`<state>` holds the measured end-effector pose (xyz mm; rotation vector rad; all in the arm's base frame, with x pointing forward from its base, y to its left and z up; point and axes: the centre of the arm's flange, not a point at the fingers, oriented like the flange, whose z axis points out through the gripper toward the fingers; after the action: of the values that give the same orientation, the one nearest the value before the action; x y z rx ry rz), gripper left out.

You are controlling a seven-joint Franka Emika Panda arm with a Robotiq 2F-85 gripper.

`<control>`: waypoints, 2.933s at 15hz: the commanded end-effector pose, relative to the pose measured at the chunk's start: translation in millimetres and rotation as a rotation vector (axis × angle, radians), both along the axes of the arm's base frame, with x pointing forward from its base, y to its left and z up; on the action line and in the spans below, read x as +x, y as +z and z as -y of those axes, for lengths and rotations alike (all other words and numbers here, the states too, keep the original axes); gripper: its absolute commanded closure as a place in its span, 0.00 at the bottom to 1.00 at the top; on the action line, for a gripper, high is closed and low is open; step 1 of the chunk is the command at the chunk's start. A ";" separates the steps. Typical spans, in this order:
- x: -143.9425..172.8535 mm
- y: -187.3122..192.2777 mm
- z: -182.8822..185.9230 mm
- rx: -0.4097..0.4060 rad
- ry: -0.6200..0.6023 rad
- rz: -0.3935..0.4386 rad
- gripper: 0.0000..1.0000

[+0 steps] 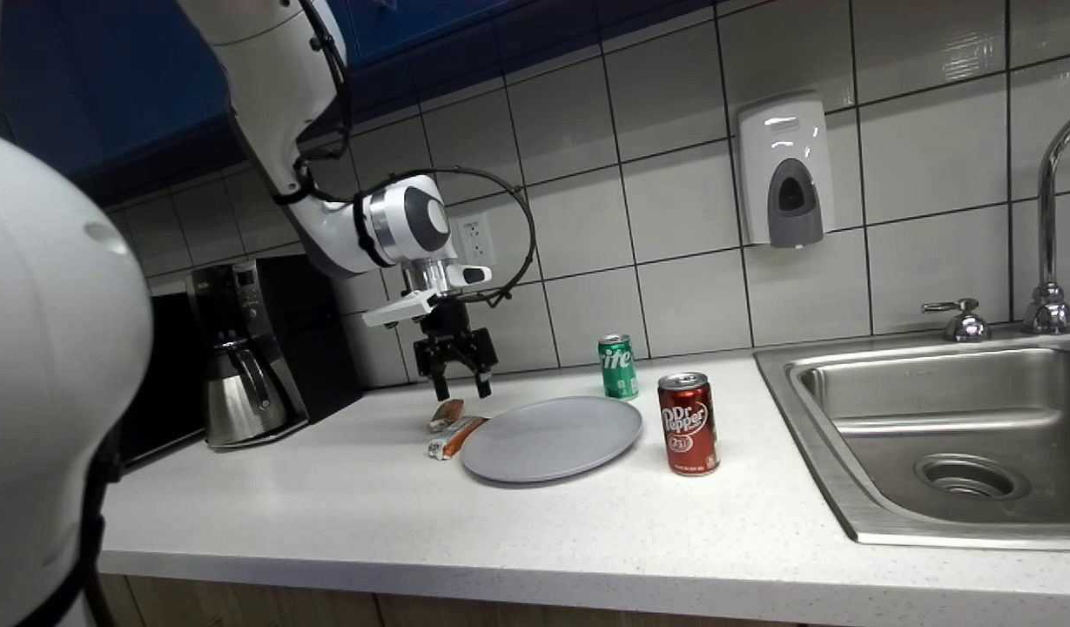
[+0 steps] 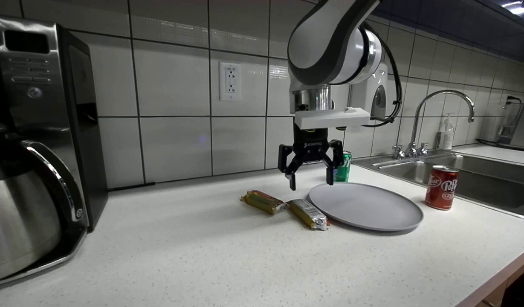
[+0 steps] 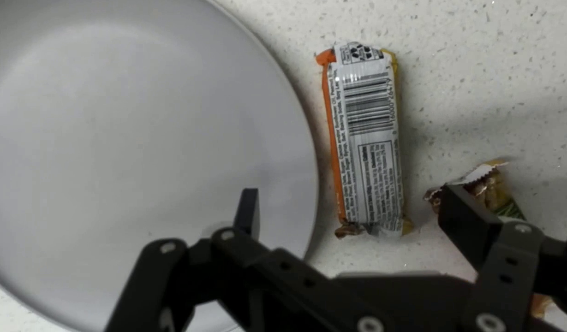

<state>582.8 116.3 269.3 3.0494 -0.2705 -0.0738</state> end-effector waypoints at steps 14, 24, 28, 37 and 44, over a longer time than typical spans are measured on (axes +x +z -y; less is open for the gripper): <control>-16.5 34.6 141.8 0.002 -0.111 -0.043 0.00; -10.3 21.5 151.8 0.001 -0.123 -0.035 0.00; -5.3 19.2 152.3 -0.016 -0.158 0.008 0.00; 9.2 21.9 169.2 -0.042 -0.261 0.126 0.00; 19.7 20.5 193.6 -0.061 -0.311 0.142 0.00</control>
<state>591.1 -69.8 288.1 2.9660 -0.7029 0.1002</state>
